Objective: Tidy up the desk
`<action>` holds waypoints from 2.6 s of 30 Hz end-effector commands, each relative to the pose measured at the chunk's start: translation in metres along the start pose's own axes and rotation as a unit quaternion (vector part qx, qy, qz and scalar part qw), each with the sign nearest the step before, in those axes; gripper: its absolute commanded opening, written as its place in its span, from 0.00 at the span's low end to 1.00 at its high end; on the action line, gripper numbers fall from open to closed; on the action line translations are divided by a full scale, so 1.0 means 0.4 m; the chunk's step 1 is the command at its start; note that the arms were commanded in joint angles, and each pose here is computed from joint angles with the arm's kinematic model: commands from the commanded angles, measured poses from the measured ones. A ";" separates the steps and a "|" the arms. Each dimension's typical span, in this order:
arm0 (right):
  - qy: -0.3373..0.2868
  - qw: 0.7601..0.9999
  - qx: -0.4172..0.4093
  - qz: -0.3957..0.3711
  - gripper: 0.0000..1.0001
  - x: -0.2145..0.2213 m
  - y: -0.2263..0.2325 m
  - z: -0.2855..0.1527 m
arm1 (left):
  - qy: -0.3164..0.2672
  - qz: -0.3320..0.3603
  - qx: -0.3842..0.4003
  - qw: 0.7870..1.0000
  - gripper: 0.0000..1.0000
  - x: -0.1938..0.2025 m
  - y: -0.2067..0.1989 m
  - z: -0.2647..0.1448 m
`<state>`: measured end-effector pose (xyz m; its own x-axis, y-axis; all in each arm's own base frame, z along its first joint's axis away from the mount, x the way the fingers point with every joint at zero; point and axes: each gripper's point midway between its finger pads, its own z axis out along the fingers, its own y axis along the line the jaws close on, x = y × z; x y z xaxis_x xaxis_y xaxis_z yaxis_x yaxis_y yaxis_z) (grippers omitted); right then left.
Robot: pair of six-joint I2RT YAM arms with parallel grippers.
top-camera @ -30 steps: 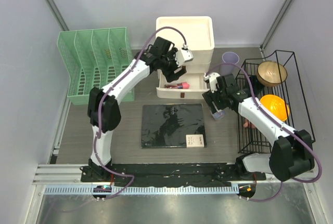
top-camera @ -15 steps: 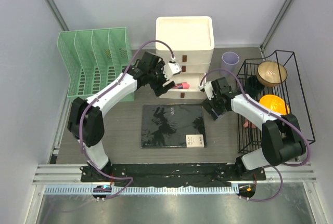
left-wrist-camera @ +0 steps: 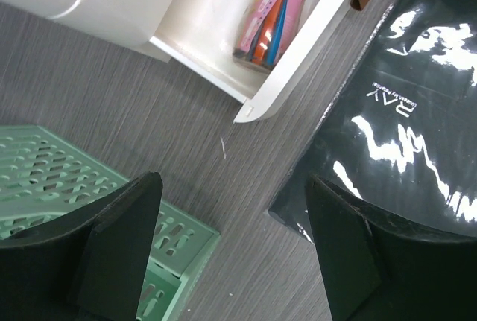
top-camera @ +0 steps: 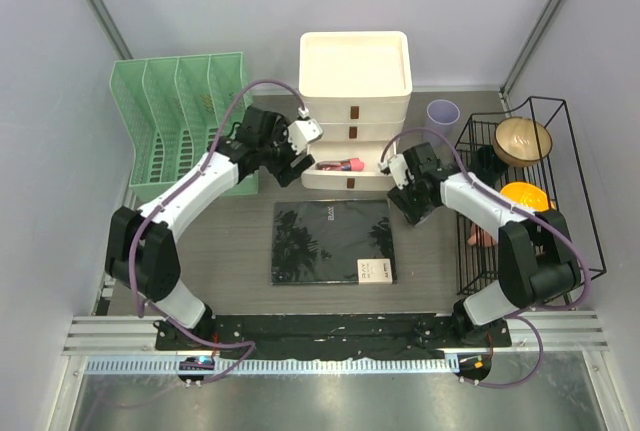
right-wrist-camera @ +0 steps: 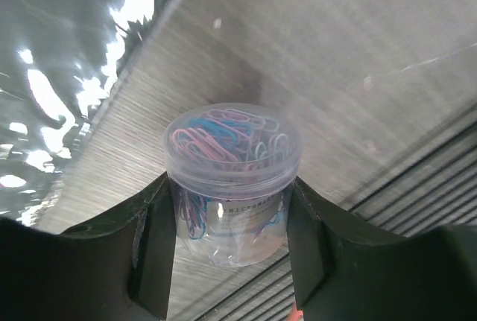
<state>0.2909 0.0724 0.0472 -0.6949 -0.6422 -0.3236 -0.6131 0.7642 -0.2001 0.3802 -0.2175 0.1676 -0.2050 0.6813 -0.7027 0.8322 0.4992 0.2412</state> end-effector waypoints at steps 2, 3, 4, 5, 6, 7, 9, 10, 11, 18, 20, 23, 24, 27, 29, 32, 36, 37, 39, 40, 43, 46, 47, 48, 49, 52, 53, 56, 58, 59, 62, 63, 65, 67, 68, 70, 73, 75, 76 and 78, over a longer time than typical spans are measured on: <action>-0.107 0.994 -0.007 0.021 0.36 -0.171 -0.036 -0.136 | -0.035 -0.012 -0.022 0.999 0.82 -0.017 0.030 -0.032; -0.116 0.993 -0.008 0.024 0.36 -0.187 -0.038 -0.147 | -0.034 -0.016 -0.022 0.999 0.82 -0.011 0.033 -0.033; -0.132 0.991 -0.004 0.026 0.36 -0.221 -0.052 -0.171 | -0.035 -0.018 -0.022 0.999 0.82 -0.008 0.033 -0.037; -0.140 0.990 -0.001 0.027 0.36 -0.238 -0.060 -0.181 | -0.032 -0.020 -0.020 0.999 0.82 0.001 0.029 -0.035; -0.148 0.989 0.001 0.030 0.35 -0.255 -0.066 -0.191 | -0.034 -0.021 -0.024 0.999 0.82 0.000 0.035 -0.039; -0.168 0.985 0.007 0.033 0.35 -0.290 -0.081 -0.218 | -0.036 -0.022 -0.023 0.999 0.82 0.000 0.032 -0.042; -0.179 0.983 0.002 0.035 0.35 -0.324 -0.087 -0.224 | -0.036 -0.024 -0.026 0.999 0.82 0.006 0.034 -0.044; -0.192 0.981 0.004 0.038 0.36 -0.353 -0.097 -0.240 | -0.037 -0.026 -0.027 0.999 0.82 0.008 0.035 -0.045; -0.191 0.981 -0.001 0.040 0.35 -0.368 -0.097 -0.227 | -0.036 -0.027 -0.029 0.999 0.82 0.013 0.037 -0.048; -0.201 0.978 -0.023 0.047 0.34 -0.471 -0.111 -0.167 | -0.031 -0.033 -0.028 0.999 0.82 0.032 0.033 -0.051; -0.204 0.978 -0.026 0.047 0.34 -0.495 -0.114 -0.155 | -0.030 -0.036 -0.030 0.998 0.82 0.038 0.036 -0.056; -0.201 0.978 -0.027 0.047 0.33 -0.516 -0.119 -0.117 | -0.029 -0.037 -0.036 0.998 0.82 0.047 0.043 -0.064; -0.197 0.979 -0.028 0.048 0.34 -0.522 -0.119 -0.096 | -0.029 -0.038 -0.036 0.998 0.82 0.049 0.043 -0.067; -0.193 0.979 -0.037 0.052 0.34 -0.528 -0.113 -0.068 | -0.025 -0.039 -0.039 0.998 0.82 0.062 0.045 -0.071; -0.186 0.980 -0.045 0.051 0.37 -0.528 -0.101 -0.044 | -0.022 -0.042 -0.039 0.998 0.82 0.071 0.046 -0.071; -0.183 0.981 -0.049 0.050 0.41 -0.534 -0.093 -0.029 | -0.022 -0.043 -0.041 0.998 0.82 0.074 0.051 -0.069; -0.182 0.980 -0.049 0.057 0.51 -0.533 -0.094 -0.024 | -0.022 -0.045 -0.034 0.998 0.82 0.074 0.046 -0.062; -0.179 0.981 -0.050 0.058 0.52 -0.528 -0.089 -0.021 | -0.021 -0.047 -0.034 0.998 0.82 0.076 0.047 -0.062; -0.181 0.981 -0.044 0.060 0.56 -0.527 -0.091 -0.028 | -0.021 -0.048 -0.032 0.998 0.82 0.075 0.046 -0.060; -0.176 0.981 -0.043 0.066 0.56 -0.516 -0.089 -0.020 | -0.022 -0.048 -0.031 0.998 0.82 0.074 0.045 -0.060; -0.171 0.982 -0.023 0.083 0.58 -0.504 -0.101 -0.021 | -0.024 -0.050 -0.026 0.998 0.82 0.073 0.040 -0.059; -0.165 0.980 -0.006 0.112 0.59 -0.492 -0.106 -0.020 | -0.024 -0.052 -0.023 0.998 0.82 0.074 0.035 -0.059; -0.163 0.979 -0.003 0.126 0.59 -0.488 -0.107 -0.020 | -0.025 -0.052 -0.024 0.998 0.82 0.074 0.036 -0.060; -0.163 0.978 -0.001 0.133 0.59 -0.486 -0.106 -0.019 | -0.027 -0.052 -0.024 0.998 0.82 0.071 0.034 -0.064; -0.160 0.977 0.017 0.140 0.59 -0.479 -0.121 -0.023 | -0.027 -0.051 -0.023 0.998 0.82 0.073 0.031 -0.065; -0.159 0.975 0.032 0.154 0.61 -0.474 -0.124 -0.028 | -0.030 -0.049 -0.025 0.998 0.82 0.071 0.031 -0.070; -0.158 0.974 0.036 0.159 0.61 -0.472 -0.128 -0.028 | -0.029 -0.050 -0.023 0.998 0.82 0.073 0.028 -0.071; -0.155 0.972 0.048 0.172 0.63 -0.467 -0.133 -0.030 | -0.028 -0.048 -0.024 0.998 0.82 0.079 0.026 -0.073; -0.154 0.971 0.049 0.177 0.65 -0.464 -0.133 -0.029 | -0.029 -0.045 -0.025 0.998 0.81 0.078 0.023 -0.077; -0.153 0.971 0.050 0.176 0.71 -0.464 -0.130 -0.029 | -0.028 -0.045 -0.024 0.998 0.81 0.083 0.021 -0.076; -0.152 0.971 0.048 0.176 0.80 -0.461 -0.127 -0.027 | -0.030 -0.043 -0.027 0.998 0.82 0.082 0.021 -0.082; -0.152 0.971 0.049 0.176 0.80 -0.461 -0.127 -0.029 | -0.029 -0.044 -0.029 0.998 0.82 0.087 0.020 -0.082; -0.154 0.971 0.048 0.177 0.81 -0.463 -0.127 -0.032 | -0.028 -0.042 -0.029 0.998 0.82 0.089 0.019 -0.084; -0.160 0.970 0.047 0.176 0.81 -0.468 -0.126 -0.043 | -0.026 -0.043 -0.032 0.998 0.82 0.093 0.018 -0.085; -0.162 0.970 0.046 0.175 0.81 -0.470 -0.126 -0.048 | -0.027 -0.041 -0.032 0.998 0.82 0.094 0.019 -0.086; -0.171 0.970 0.038 0.170 0.81 -0.475 -0.121 -0.065 | -0.026 -0.041 -0.035 0.998 0.82 0.095 0.020 -0.090; -0.187 0.969 0.022 0.161 0.81 -0.481 -0.106 -0.100 | -0.032 -0.040 -0.038 0.998 0.82 0.088 0.020 -0.099; -0.191 0.969 0.014 0.154 0.81 -0.474 -0.094 -0.112 | -0.035 -0.040 -0.040 0.998 0.82 0.084 0.019 -0.102; -0.202 0.967 0.009 0.152 0.81 -0.476 -0.090 -0.138 | -0.036 -0.040 -0.043 0.998 0.82 0.082 0.023 -0.104; -0.207 0.967 0.005 0.151 0.81 -0.460 -0.079 -0.145 | -0.038 -0.042 -0.045 0.997 0.82 0.080 0.024 -0.107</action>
<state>0.4272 0.1557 0.1248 -0.7067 -0.3324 -0.6245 -0.3692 0.9263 -0.0753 0.3532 -0.1669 0.1517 -0.2897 0.6231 -0.7265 0.7849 0.5890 0.1923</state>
